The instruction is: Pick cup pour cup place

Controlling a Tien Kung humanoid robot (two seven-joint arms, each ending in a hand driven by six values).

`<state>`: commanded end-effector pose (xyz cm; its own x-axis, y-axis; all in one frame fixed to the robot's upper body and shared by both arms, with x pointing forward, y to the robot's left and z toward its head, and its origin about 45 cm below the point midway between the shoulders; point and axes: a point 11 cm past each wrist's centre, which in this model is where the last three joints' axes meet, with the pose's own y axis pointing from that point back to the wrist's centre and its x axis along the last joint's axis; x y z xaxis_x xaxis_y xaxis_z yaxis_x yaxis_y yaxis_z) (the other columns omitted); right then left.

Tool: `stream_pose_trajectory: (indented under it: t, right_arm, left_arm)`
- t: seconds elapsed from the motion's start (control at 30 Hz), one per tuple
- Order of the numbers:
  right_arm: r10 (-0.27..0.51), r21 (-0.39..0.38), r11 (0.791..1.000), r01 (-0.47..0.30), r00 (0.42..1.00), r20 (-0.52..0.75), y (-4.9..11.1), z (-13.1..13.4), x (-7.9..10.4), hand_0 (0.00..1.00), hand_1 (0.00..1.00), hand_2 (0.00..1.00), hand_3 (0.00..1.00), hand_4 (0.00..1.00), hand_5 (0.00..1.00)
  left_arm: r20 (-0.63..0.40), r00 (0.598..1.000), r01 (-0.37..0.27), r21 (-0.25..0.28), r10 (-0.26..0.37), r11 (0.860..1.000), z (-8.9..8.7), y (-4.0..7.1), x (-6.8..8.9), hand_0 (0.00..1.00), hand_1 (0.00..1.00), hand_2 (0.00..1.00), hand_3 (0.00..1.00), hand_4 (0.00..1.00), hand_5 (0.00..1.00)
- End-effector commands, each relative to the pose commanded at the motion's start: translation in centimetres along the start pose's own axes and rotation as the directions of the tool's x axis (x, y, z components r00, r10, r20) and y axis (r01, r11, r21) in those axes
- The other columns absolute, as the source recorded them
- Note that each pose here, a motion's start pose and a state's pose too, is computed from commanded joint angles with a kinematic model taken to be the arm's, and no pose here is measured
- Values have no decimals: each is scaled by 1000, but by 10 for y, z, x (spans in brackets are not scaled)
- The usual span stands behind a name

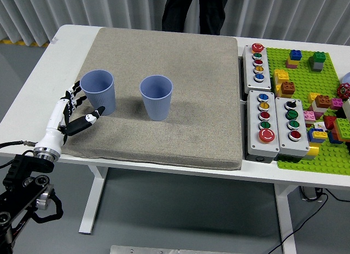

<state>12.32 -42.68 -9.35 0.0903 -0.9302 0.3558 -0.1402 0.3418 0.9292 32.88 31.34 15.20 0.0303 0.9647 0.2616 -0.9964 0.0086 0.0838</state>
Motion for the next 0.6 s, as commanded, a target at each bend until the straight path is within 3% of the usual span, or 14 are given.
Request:
stream_pose_trajectory:
  t: [0.6]
  right_arm:
    - [1,5,1000,-1,1000,1,0,-2,1,691,666,600,586,2,66]
  left_arm:
    - [-18,1000,-9,13,9,1000,-4,-9,-3,895,877,998,998,840,260]
